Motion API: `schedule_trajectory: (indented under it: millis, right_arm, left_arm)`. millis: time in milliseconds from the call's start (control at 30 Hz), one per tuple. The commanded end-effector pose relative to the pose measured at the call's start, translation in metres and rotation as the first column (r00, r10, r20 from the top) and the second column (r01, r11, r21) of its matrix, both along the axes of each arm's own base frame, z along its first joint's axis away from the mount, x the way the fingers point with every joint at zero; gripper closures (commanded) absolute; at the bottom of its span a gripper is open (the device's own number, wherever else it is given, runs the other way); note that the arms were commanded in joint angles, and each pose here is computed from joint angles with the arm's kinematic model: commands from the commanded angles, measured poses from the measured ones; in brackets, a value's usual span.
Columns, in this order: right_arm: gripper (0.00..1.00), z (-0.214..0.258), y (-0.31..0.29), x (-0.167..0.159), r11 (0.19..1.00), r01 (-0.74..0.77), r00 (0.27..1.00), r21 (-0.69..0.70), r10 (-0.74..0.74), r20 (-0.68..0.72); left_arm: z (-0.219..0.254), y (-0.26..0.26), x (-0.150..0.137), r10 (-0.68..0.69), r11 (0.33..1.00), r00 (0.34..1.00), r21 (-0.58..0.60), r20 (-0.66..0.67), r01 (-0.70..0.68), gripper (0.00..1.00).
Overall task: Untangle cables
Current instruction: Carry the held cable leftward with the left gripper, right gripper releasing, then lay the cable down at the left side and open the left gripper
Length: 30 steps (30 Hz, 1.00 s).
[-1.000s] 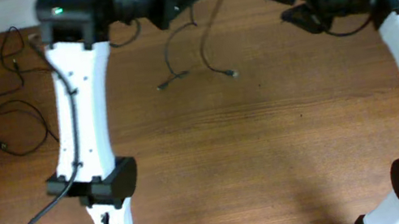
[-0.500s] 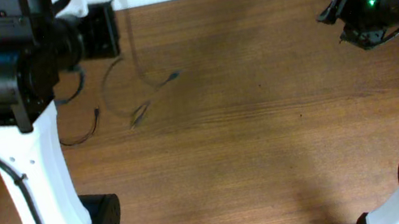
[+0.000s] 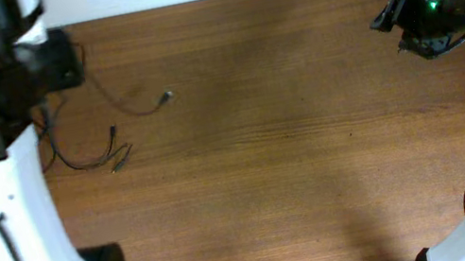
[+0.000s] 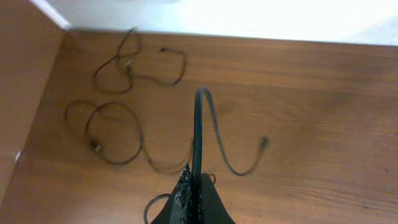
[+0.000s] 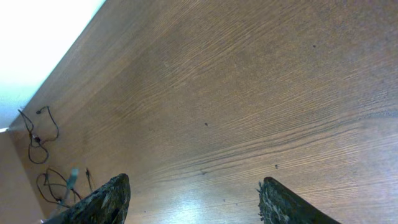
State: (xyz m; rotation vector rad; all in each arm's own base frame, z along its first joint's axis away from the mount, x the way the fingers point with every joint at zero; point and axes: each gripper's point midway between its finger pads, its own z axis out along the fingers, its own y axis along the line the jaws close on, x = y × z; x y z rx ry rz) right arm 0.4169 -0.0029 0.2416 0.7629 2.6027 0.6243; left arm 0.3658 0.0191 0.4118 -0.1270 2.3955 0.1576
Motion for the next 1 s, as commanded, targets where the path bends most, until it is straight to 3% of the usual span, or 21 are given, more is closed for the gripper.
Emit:
schedule_trajectory:
  millis: [0, 133, 267, 433, 600, 733, 800, 867, 900, 933, 967]
  right_arm:
    - [0.33, 0.011, -0.001, 0.001, 1.000, -0.012, 0.999, -0.027, 0.013, 0.046]
    - [0.32, 0.010, -0.004, 0.001, 0.999, -0.003, 0.999, -0.044, 0.005, 0.044]
    - [0.32, 0.011, -0.005, 0.003, 0.999, -0.003, 0.999, -0.045, 0.005, 0.052]
    - [0.32, 0.010, -0.004, 0.002, 0.999, -0.004, 0.999, -0.044, 0.006, 0.047]
    - [0.32, 0.010, -0.004, 0.002, 0.999, -0.004, 0.999, -0.044, 0.006, 0.047]
    - [0.32, 0.010, -0.004, 0.002, 0.999, -0.004, 0.999, -0.044, 0.006, 0.046]
    - [0.32, 0.010, -0.004, 0.002, 0.999, -0.004, 0.999, -0.044, 0.006, 0.046]
    - [0.32, 0.009, -0.004, 0.000, 0.999, -0.004, 0.999, -0.043, 0.006, 0.038]
    - [0.32, 0.008, -0.004, -0.001, 0.999, -0.003, 1.000, -0.045, 0.004, 0.031]
    - [0.32, 0.008, -0.004, -0.002, 0.999, -0.003, 1.000, -0.044, 0.004, 0.028]
    - [0.32, 0.008, -0.004, -0.002, 0.999, -0.003, 1.000, -0.044, 0.004, 0.028]
  left_arm:
    - [-0.016, 0.009, -0.023, -0.025, 0.988, 0.998, -0.156, -0.061, 0.015, 1.00]
    - [-0.054, 0.029, -0.029, -0.059, 0.956, 0.983, -0.292, -0.171, 0.007, 1.00]
    - [-0.096, 0.086, -0.042, 0.097, 0.927, 0.952, -0.323, -0.291, -0.193, 1.00]
    - [-0.137, 0.166, -0.045, 0.298, 0.860, 0.908, -0.329, -0.295, -0.390, 1.00]
    - [-0.186, 0.250, -0.053, 0.475, 0.807, 0.838, -0.248, -0.269, -0.537, 1.00]
    - [-0.235, 0.282, -0.067, 0.539, 0.765, 0.759, -0.165, -0.366, -0.623, 1.00]
    - [-0.260, 0.297, -0.077, 0.582, 0.736, 0.688, -0.080, -0.434, -0.673, 1.00]
    - [-0.281, 0.315, -0.093, 0.669, 0.659, 0.573, 0.021, -0.474, -0.752, 1.00]
    - [-0.293, 0.322, -0.096, 0.675, 0.650, 0.552, 0.042, -0.489, -0.758, 0.94]
    - [-0.301, 0.325, -0.097, 0.675, 0.645, 0.543, 0.042, -0.500, -0.763, 0.78]
    - [-0.306, 0.327, -0.098, 0.675, 0.641, 0.536, 0.043, -0.508, -0.766, 0.48]
